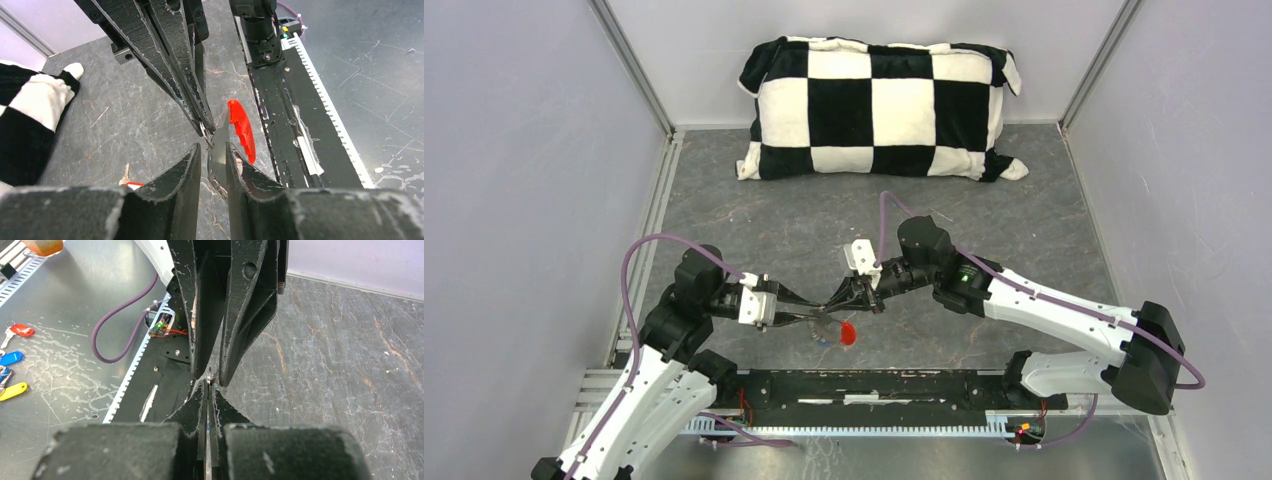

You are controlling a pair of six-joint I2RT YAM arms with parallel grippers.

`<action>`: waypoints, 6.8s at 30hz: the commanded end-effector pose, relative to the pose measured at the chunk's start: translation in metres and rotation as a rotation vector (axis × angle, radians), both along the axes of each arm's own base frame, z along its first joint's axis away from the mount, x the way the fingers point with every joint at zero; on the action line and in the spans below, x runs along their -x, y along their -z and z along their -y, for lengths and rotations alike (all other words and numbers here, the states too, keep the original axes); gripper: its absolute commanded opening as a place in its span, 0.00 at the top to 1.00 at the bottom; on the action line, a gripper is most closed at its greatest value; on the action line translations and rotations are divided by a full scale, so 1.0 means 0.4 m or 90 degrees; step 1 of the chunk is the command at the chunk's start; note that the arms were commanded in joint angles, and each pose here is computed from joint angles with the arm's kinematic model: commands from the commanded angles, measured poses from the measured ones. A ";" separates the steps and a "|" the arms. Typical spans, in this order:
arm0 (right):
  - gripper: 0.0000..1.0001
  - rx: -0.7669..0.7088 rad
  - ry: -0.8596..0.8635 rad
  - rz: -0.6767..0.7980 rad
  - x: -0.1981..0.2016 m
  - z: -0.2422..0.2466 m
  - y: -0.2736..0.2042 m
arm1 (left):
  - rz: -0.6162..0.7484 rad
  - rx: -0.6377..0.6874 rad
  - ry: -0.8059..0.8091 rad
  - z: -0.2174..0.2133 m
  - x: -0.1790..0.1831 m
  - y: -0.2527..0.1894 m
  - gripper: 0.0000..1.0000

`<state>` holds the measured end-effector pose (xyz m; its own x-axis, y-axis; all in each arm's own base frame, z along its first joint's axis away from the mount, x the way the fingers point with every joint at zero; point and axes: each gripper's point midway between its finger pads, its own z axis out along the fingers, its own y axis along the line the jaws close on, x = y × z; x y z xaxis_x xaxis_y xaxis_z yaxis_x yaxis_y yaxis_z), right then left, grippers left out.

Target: Put the keys on the keyring

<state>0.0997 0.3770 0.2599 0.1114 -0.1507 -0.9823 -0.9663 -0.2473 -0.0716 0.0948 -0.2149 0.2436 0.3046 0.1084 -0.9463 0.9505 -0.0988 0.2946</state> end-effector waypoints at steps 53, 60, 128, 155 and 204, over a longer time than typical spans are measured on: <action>0.02 -0.009 0.706 -0.063 -0.431 0.280 0.158 | 0.216 -0.066 -0.003 -0.031 -0.034 0.047 0.98; 0.20 0.103 0.700 -0.080 -0.496 0.261 0.323 | 0.137 -0.083 -0.029 -0.032 -0.044 0.075 0.98; 0.55 0.157 0.605 -0.118 -0.459 0.222 0.486 | 0.089 -0.055 -0.030 -0.020 -0.036 0.023 0.98; 0.17 0.242 0.770 -0.050 -0.681 0.185 0.533 | 0.058 -0.040 -0.056 -0.009 -0.060 -0.023 0.98; 0.76 0.181 0.706 -0.121 -0.592 0.181 0.540 | 0.071 -0.038 -0.071 -0.019 -0.056 -0.037 0.98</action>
<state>0.3209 0.2960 0.0406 -0.3792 -0.3047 -0.8737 -0.6622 0.7488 0.0262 0.1179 -0.2059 0.2385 0.3445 0.2405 -0.9075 0.9367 -0.0232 0.3495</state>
